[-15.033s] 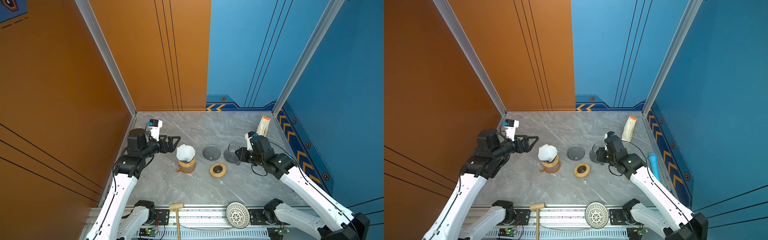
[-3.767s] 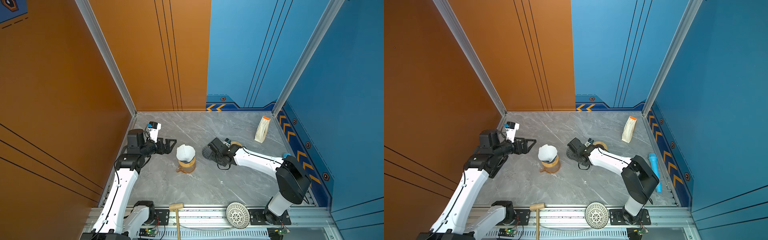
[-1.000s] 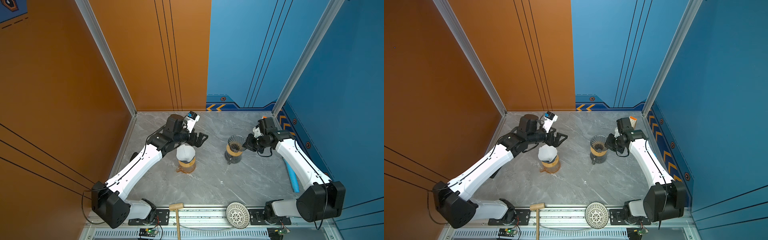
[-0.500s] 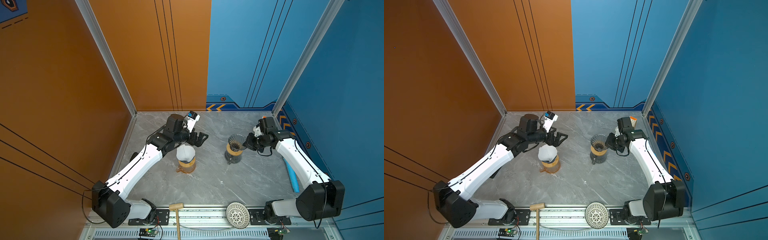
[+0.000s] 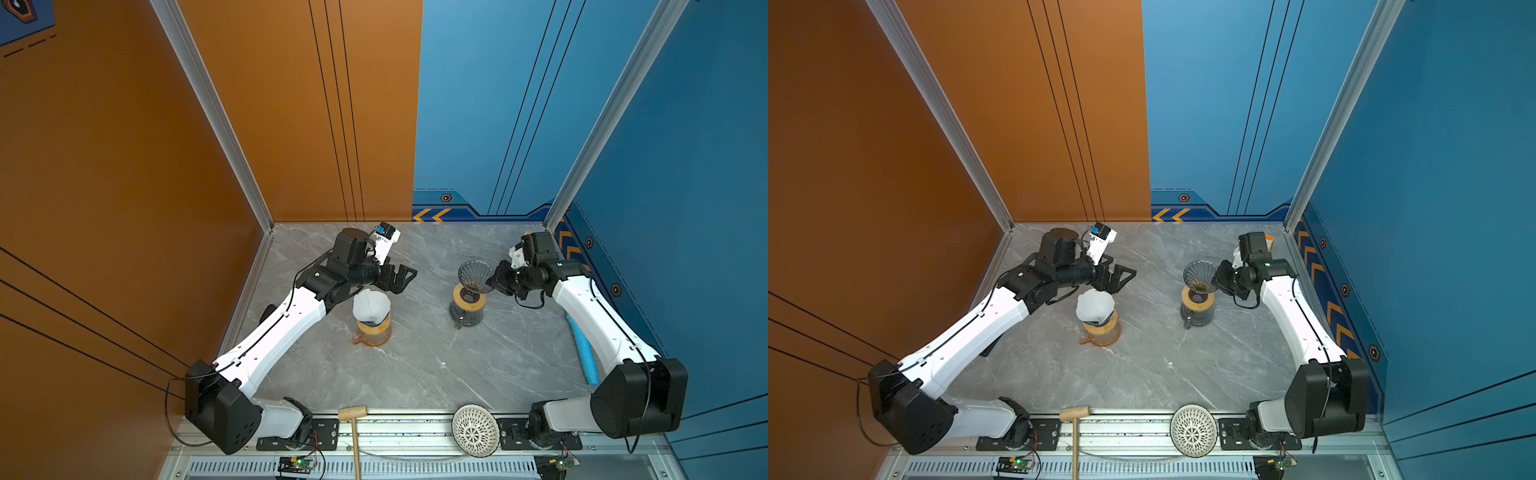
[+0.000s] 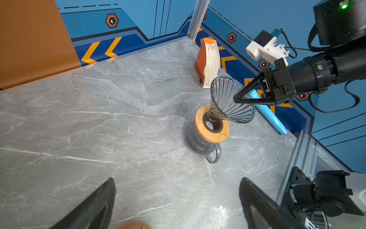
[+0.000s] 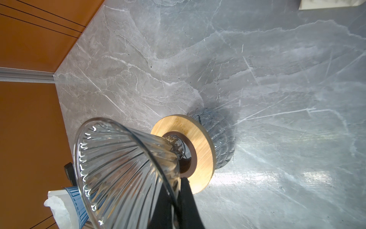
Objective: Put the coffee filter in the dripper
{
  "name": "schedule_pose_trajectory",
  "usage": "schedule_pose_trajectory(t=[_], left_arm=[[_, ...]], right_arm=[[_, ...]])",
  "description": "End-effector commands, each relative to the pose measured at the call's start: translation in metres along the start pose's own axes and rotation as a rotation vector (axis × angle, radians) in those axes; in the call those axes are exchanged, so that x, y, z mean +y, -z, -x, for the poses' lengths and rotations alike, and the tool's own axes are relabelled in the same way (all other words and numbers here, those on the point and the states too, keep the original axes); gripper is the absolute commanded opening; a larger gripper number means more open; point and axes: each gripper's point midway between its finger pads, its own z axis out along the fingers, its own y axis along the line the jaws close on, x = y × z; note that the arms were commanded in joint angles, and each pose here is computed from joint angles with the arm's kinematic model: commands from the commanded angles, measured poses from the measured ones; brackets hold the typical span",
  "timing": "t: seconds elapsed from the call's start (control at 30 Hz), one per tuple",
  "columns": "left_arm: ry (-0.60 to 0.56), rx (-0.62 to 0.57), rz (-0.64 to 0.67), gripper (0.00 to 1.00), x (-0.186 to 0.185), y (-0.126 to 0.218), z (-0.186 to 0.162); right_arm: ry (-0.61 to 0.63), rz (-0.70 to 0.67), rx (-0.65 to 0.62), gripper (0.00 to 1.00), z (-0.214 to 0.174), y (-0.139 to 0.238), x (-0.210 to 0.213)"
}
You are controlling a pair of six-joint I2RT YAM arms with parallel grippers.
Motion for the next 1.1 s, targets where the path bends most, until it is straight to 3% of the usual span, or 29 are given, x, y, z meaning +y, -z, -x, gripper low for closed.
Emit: schedule_pose_trajectory(t=[0.0, 0.3, 1.07], left_arm=[[-0.001, -0.015, -0.007, 0.98, -0.003, 0.002, 0.007], [0.004, -0.006, -0.006, 0.98, -0.002, 0.000, 0.005], [0.007, 0.005, -0.018, 0.98, -0.003, -0.004, 0.002]], right_arm=[[-0.020, 0.007, 0.006, 0.00, -0.003, -0.004, -0.002], [-0.007, -0.035, 0.080, 0.00, -0.019, -0.014, -0.012], [0.038, -0.053, 0.098, 0.00, -0.037, -0.004, -0.015]])
